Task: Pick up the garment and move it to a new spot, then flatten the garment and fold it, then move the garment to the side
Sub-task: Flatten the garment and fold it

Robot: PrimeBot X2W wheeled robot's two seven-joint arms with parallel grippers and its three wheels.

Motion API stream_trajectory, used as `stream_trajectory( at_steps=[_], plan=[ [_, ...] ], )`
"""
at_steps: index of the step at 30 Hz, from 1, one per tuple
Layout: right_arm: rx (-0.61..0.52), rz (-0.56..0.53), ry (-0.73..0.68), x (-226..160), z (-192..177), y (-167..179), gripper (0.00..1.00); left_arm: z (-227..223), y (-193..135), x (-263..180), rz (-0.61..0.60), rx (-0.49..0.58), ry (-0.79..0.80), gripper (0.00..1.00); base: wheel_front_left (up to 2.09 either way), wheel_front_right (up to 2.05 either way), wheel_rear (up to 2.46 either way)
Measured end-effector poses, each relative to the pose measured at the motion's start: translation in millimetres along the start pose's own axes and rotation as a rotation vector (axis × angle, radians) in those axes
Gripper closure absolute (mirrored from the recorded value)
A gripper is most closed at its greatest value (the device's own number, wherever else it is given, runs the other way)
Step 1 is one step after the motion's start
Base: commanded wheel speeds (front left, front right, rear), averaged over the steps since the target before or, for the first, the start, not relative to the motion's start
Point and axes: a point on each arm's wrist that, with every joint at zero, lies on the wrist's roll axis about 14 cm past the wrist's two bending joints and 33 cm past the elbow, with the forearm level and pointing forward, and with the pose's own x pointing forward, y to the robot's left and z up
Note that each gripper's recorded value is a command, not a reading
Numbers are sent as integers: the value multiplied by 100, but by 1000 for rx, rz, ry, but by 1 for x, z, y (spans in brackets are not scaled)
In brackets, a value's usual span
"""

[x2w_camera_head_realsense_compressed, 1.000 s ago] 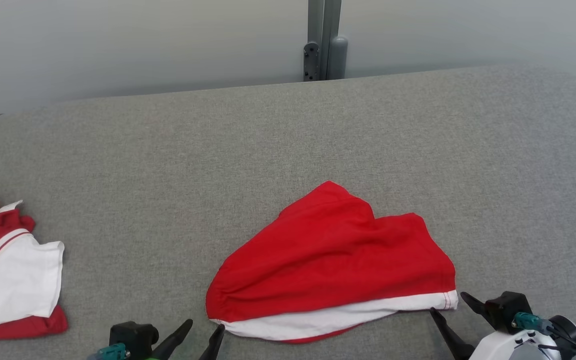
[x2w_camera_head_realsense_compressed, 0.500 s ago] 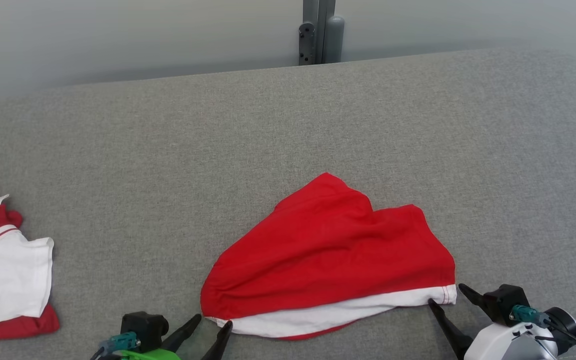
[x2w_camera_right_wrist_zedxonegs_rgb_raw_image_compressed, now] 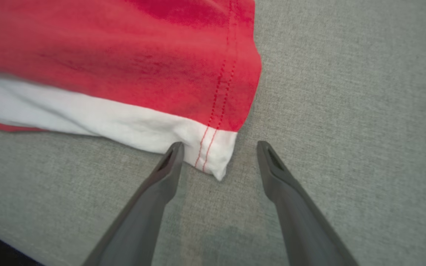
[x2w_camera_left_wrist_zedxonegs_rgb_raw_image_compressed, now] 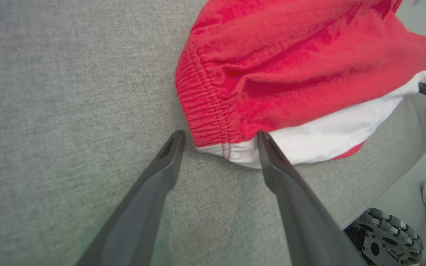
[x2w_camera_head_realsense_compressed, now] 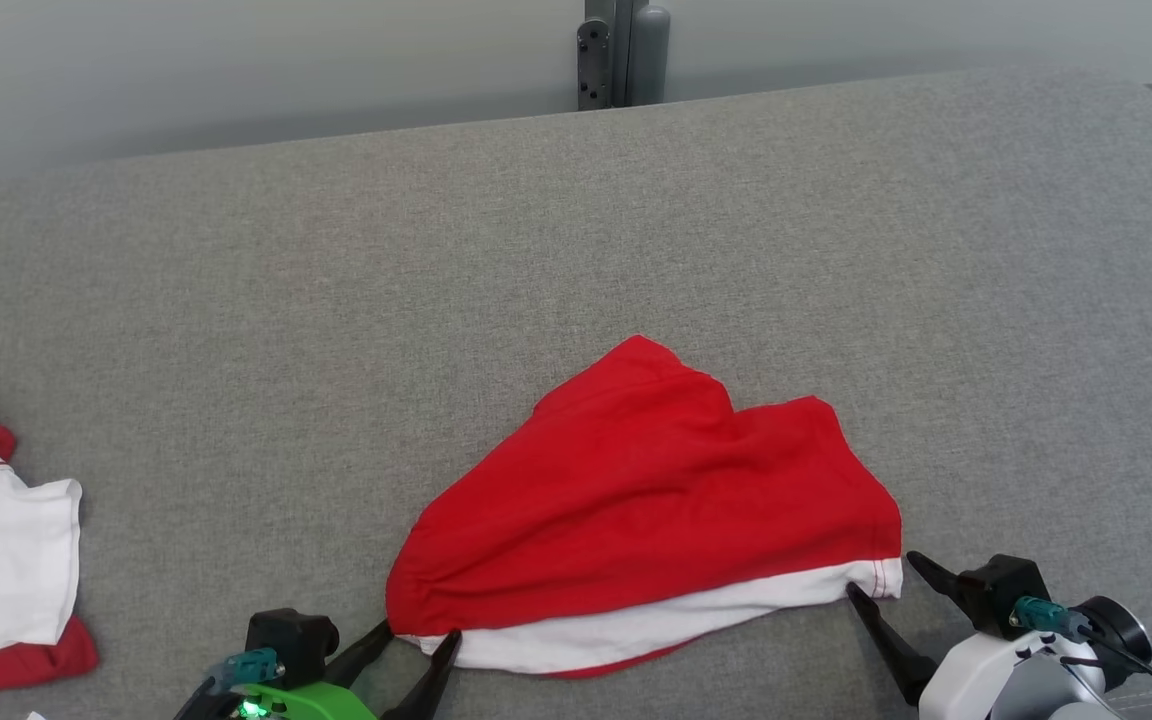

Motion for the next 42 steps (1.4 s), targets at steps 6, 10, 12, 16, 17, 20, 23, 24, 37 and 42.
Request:
stream_trajectory(
  at_steps=[6, 10, 12, 16, 17, 20, 23, 24, 37, 42],
  plan=[
    [-7, 13, -22, 2, 6, 4, 0, -1, -3, 4, -17, 10, 5, 0, 0, 0, 0],
    [-14, 26, -32, 2, 10, 8, 0, -1, -2, 4, -18, 14, 6, 0, 0, 0, 0],
    [-14, 38, -28, 2, 9, 12, 33, -4, -7, 4, -32, 1, 14, 0, 0, 0, 0],
    [4, 61, -18, 2, 8, 19, 100, -10, -19, 2, -71, -14, 40, 80, 0, 0, 0],
    [14, 62, -21, 2, 8, 19, 100, -12, -21, 2, -77, -18, 47, 100, 0, 0, 0],
    [32, 62, -28, 1, 11, 19, 100, -12, -23, -1, -90, -25, 50, 100, 0, 0, 0],
    [82, 52, -79, -1, 25, 15, 100, -7, -26, -4, -107, -22, 39, 100, 0, 0, 0],
    [110, 46, -109, -2, 32, 13, 100, -4, -28, -4, -118, -19, 31, 100, 0, 0, 0],
    [268, 81, -554, -69, 185, -27, 100, 168, -114, -59, -450, -40, -380, 100, 0, 0, 0],
    [206, 82, -702, -71, 254, -55, 100, 247, -113, -58, -479, 23, -490, 100, 0, 0, 0]
  ],
)
